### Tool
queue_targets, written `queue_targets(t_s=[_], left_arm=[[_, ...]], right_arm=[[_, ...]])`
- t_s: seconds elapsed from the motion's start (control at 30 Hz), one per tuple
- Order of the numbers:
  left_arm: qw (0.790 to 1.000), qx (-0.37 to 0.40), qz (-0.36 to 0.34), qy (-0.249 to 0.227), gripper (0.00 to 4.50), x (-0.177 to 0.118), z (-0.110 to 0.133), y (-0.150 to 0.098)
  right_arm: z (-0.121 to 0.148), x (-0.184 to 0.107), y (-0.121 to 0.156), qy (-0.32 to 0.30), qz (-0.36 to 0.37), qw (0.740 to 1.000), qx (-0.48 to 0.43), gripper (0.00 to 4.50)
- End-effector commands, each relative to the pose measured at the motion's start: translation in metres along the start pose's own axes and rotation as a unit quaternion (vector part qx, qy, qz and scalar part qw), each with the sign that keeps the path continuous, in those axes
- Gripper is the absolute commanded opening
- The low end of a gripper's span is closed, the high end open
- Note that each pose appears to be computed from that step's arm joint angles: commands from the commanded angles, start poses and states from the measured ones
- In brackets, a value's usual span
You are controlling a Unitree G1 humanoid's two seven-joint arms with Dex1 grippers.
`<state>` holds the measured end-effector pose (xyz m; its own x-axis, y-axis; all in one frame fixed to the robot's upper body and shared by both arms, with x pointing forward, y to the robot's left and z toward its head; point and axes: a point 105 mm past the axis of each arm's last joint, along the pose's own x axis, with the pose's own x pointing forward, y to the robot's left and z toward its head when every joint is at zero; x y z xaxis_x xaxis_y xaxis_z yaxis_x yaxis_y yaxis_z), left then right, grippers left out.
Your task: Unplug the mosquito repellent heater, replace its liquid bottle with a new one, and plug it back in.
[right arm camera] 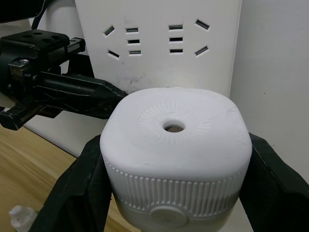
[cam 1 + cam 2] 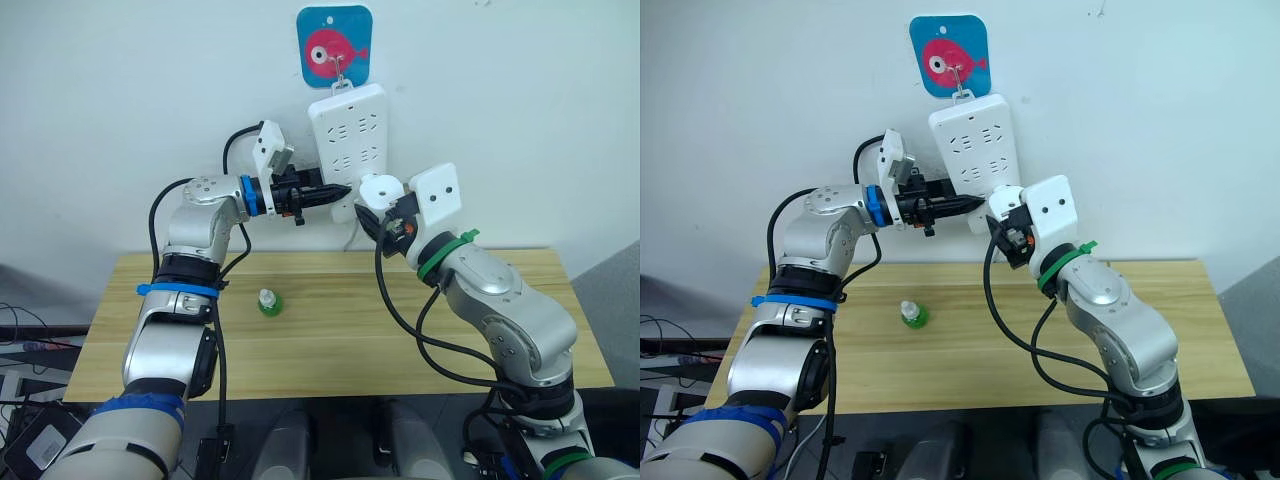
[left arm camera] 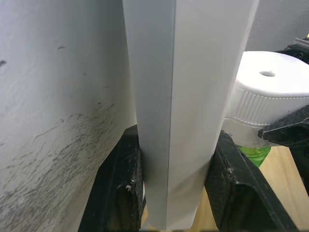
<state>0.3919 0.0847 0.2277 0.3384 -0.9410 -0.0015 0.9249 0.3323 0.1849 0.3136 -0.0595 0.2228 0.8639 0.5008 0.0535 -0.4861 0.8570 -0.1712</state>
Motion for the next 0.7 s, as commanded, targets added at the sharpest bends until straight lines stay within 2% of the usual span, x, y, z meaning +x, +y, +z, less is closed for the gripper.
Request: queue_targets(t_s=[0.03,0.3,0.37,0.4,0.63,0.67,0.7], left_arm=[[0.998,0.030,0.059,0.007,1.34,-0.007,0.008,0.020],[0.998,0.037,0.059,0.006,1.34,-0.009,0.007,0.021],[0.998,0.035,0.060,0.006,2.08,-0.013,0.005,0.021],[0.998,0.032,0.062,0.007,2.26,-0.016,0.003,0.021],[0.993,0.018,0.117,0.022,4.24,-0.043,-0.016,0.020],[0.992,0.017,0.121,0.023,4.46,-0.046,-0.017,0.019],[0.992,0.020,0.125,0.025,4.46,-0.050,-0.019,0.016]], right_arm=[[0.014,-0.019,0.005,-0.025,0.003,1.000,-0.017,3.06],[0.017,-0.025,0.001,-0.028,-0.004,1.000,-0.003,3.06],[0.018,-0.025,-0.003,-0.038,-0.008,0.999,0.018,3.06],[0.018,-0.026,-0.007,-0.041,-0.012,0.999,0.026,3.06],[0.008,-0.032,-0.030,-0.060,-0.018,0.994,0.085,3.06],[0.008,-0.032,-0.032,-0.063,-0.018,0.994,0.090,3.06],[0.006,-0.032,-0.035,-0.065,-0.021,0.992,0.104,3.06]])
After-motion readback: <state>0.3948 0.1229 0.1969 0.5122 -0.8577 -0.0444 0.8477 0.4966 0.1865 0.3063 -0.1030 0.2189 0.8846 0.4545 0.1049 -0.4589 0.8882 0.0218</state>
